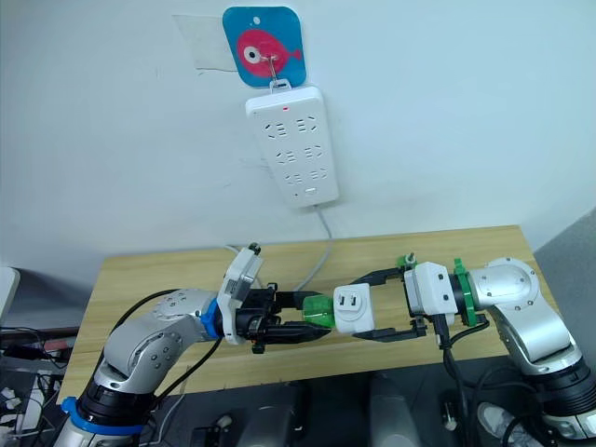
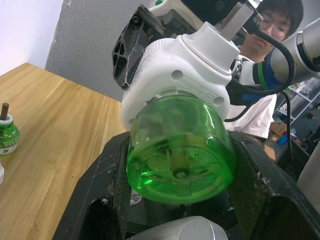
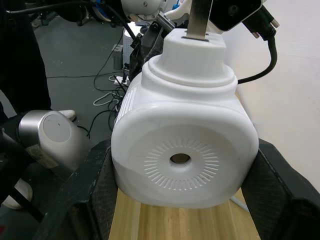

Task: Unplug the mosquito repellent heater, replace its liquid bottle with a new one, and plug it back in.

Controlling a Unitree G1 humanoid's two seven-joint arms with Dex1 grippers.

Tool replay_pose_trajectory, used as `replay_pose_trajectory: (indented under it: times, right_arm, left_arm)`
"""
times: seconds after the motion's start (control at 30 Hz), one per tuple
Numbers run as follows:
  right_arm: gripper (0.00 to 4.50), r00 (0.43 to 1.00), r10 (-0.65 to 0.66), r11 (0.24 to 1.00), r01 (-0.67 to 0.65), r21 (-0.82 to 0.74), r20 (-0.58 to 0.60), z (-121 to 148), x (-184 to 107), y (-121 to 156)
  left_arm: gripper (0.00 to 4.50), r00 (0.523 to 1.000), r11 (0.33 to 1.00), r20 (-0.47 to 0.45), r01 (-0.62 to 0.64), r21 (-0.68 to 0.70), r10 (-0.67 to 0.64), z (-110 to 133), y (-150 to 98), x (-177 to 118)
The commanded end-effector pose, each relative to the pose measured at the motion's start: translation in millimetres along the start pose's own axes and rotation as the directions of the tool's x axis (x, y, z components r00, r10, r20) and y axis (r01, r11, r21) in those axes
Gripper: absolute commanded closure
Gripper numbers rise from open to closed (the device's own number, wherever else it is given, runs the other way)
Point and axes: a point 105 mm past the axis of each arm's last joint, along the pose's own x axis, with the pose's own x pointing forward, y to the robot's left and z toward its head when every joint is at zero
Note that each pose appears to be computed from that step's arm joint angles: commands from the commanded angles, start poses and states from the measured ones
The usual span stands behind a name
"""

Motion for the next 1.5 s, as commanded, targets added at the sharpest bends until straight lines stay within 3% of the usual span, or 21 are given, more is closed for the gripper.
replay_pose_trajectory:
  times: [0.03,0.13,0.27,0.37,0.5,0.67,0.73,0.9,1.07,1.5]
  right_arm:
    - [1.51,1.000,0.019,0.999,-0.018,-0.048,0.023,9,-1,2]
    - [1.51,1.000,0.015,1.000,-0.015,-0.027,0.016,7,-2,3]
    - [1.51,0.998,-0.044,0.997,0.047,0.067,-0.047,-8,-8,4]
    - [1.51,0.983,-0.146,0.965,0.166,0.204,-0.110,-21,-13,-2]
    - [1.51,0.950,-0.258,0.853,0.310,0.420,-0.177,-30,-11,-12]
    - [1.51,0.914,-0.327,0.606,0.397,0.689,-0.240,-32,-5,-21]
    - [1.51,0.903,-0.344,0.491,0.407,0.770,-0.258,-30,-1,-28]
    - [1.51,0.908,-0.270,0.433,0.413,0.801,-0.322,-28,5,-22]
    - [1.51,0.892,-0.271,0.406,0.448,0.796,-0.363,-28,7,-23]
    - [1.51,0.894,-0.280,0.424,0.443,0.790,-0.351,-20,21,-21]
  left_arm:
    - [2.27,0.999,0.998,0.005,0.053,0.032,-0.054,4,-12,4]
    - [1.29,0.999,0.998,-0.017,0.035,0.060,-0.034,2,-8,0]
    - [0.01,0.998,0.980,-0.070,0.011,0.198,0.003,6,-4,-9]
    - [0.00,0.991,0.930,-0.056,-0.096,0.354,0.124,20,8,-12]
    - [0.00,0.983,0.813,-0.004,-0.150,0.563,0.184,31,6,-8]
    - [0.00,0.961,0.599,-0.042,-0.136,0.789,0.273,11,12,-6]
    - [0.00,0.943,0.481,-0.071,-0.101,0.871,0.325,-1,19,-6]
    - [0.00,0.911,0.346,-0.055,-0.098,0.933,0.408,-4,36,-1]
    - [0.00,0.896,0.295,-0.046,-0.097,0.951,0.442,-4,43,4]
    - [0.00,0.876,0.300,-0.052,-0.107,0.948,0.479,-8,58,14]
